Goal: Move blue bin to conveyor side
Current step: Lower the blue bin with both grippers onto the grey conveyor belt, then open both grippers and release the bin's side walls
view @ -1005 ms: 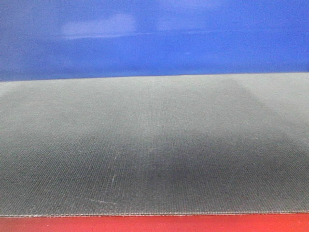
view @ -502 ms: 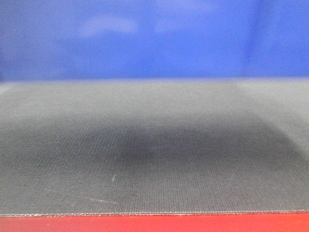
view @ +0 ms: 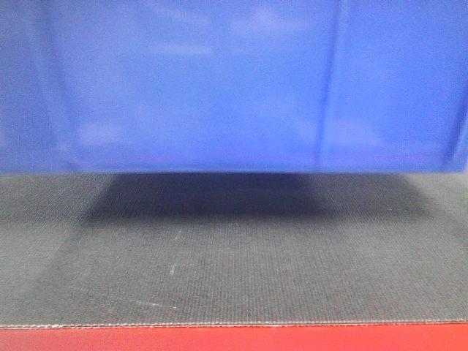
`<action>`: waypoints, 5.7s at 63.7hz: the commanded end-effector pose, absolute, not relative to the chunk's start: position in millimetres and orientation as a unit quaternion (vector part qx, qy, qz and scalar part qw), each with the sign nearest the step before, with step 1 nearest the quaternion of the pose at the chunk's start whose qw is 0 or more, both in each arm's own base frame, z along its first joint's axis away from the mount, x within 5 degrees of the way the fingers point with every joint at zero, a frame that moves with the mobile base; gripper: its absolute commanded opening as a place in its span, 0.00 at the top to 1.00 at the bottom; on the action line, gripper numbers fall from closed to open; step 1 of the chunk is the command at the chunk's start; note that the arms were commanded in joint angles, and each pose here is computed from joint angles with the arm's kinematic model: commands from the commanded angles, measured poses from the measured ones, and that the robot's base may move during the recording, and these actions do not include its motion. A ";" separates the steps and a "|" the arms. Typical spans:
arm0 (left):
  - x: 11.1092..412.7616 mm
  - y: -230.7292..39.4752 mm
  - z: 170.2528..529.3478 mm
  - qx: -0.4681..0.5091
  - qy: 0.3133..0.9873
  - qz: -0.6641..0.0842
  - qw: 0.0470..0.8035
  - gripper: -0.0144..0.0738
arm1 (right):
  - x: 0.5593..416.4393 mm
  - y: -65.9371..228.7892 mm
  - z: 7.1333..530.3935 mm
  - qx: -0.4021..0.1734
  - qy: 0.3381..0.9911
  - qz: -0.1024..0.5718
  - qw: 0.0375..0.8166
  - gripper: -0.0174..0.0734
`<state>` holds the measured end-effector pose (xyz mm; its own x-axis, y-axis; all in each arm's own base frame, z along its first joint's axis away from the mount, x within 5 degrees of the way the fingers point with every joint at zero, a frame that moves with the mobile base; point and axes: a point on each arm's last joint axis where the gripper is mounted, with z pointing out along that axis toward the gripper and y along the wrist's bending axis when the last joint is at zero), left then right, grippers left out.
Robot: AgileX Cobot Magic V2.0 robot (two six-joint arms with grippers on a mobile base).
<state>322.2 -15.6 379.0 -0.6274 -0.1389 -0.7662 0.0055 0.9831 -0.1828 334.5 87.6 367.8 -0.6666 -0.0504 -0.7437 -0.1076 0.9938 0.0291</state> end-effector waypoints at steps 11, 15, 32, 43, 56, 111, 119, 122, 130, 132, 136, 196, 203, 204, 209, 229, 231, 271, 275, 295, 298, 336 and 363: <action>339.4 -42.1 377.8 -0.033 0.875 -0.134 0.463 0.85 | 349.0 84.5 374.4 -0.052 0.885 0.042 0.461 0.90; 341.8 -42.2 374.6 -0.033 0.878 -0.133 0.459 0.85 | 351.8 85.4 371.3 -0.057 0.885 0.040 0.460 0.90; 349.1 -42.8 364.5 -0.035 0.884 -0.131 0.447 0.85 | 359.5 87.7 362.9 -0.059 0.886 0.040 0.458 0.90; 351.3 -43.1 361.3 -0.036 0.886 -0.131 0.443 0.79 | 365.3 89.2 353.0 -0.060 0.892 0.038 0.446 0.90; 353.7 -42.2 364.3 -0.036 0.877 -0.128 0.462 0.52 | 370.5 90.6 343.4 -0.060 0.898 0.035 0.433 0.57; 321.0 -37.0 454.6 -0.019 0.798 -0.125 0.589 0.84 | 329.7 74.3 448.8 -0.049 0.860 0.018 0.508 0.90; 315.9 -35.8 459.4 -0.018 0.794 -0.123 0.595 0.83 | 320.8 73.0 453.9 -0.046 0.863 0.023 0.503 0.89; 315.7 -35.8 458.5 -0.017 0.797 -0.122 0.591 0.83 | 317.8 72.1 456.6 -0.046 0.861 0.024 0.506 0.90; 312.3 -36.0 457.0 -0.015 0.806 -0.122 0.579 0.85 | 309.2 69.8 464.3 -0.044 0.856 0.025 0.515 0.91; 309.8 -35.8 457.3 -0.014 0.807 -0.121 0.577 0.85 | 308.6 69.8 465.4 -0.045 0.851 0.027 0.522 0.91; 305.4 -32.3 455.1 -0.025 0.808 -0.123 0.576 0.85 | 302.6 68.8 470.1 -0.047 0.837 0.032 0.544 0.91; 111.2 -3.8 301.0 -0.060 0.716 -0.082 0.691 0.85 | 105.7 26.4 311.2 -0.090 0.727 0.080 0.677 0.91; 98.2 -3.3 293.5 -0.059 0.704 -0.083 0.703 0.85 | 87.7 21.5 298.1 -0.088 0.713 0.081 0.691 0.91; 96.9 -3.3 293.0 -0.059 0.703 -0.083 0.704 0.85 | 84.8 20.7 296.4 -0.088 0.710 0.082 0.694 0.91; 90.4 -3.1 291.5 -0.059 0.694 -0.084 0.713 0.85 | 75.2 18.1 295.0 -0.086 0.694 0.084 0.710 0.91; 84.1 -2.9 294.1 -0.057 0.681 -0.086 0.725 0.85 | 58.2 13.8 302.5 -0.078 0.656 0.093 0.745 0.91; 84.1 -2.9 294.1 -0.057 0.681 -0.086 0.725 0.85 | 58.2 13.8 302.5 -0.078 0.656 0.093 0.745 0.91; 84.1 -2.9 294.1 -0.057 0.681 -0.086 0.725 0.85 | 64.7 11.4 260.8 -0.017 0.703 0.109 0.703 0.91; 84.1 -2.9 294.1 -0.057 0.681 -0.086 0.725 0.85 | 64.7 9.8 245.3 0.003 0.714 0.109 0.692 0.91; 84.1 -2.9 294.1 -0.057 0.681 -0.086 0.725 0.85 | 56.4 3.5 204.3 0.056 0.709 0.097 0.697 0.91; 84.1 -2.9 294.1 -0.057 0.681 -0.086 0.725 0.85 | 56.4 3.5 204.8 0.056 0.707 0.098 0.698 0.91; 84.1 -2.7 294.9 -0.058 0.678 -0.086 0.728 0.85 | 56.2 3.6 210.6 -0.007 0.686 0.039 0.727 0.91; 84.1 -2.7 294.9 -0.058 0.678 -0.086 0.728 0.85 | 56.2 3.6 210.6 -0.007 0.686 0.039 0.727 0.91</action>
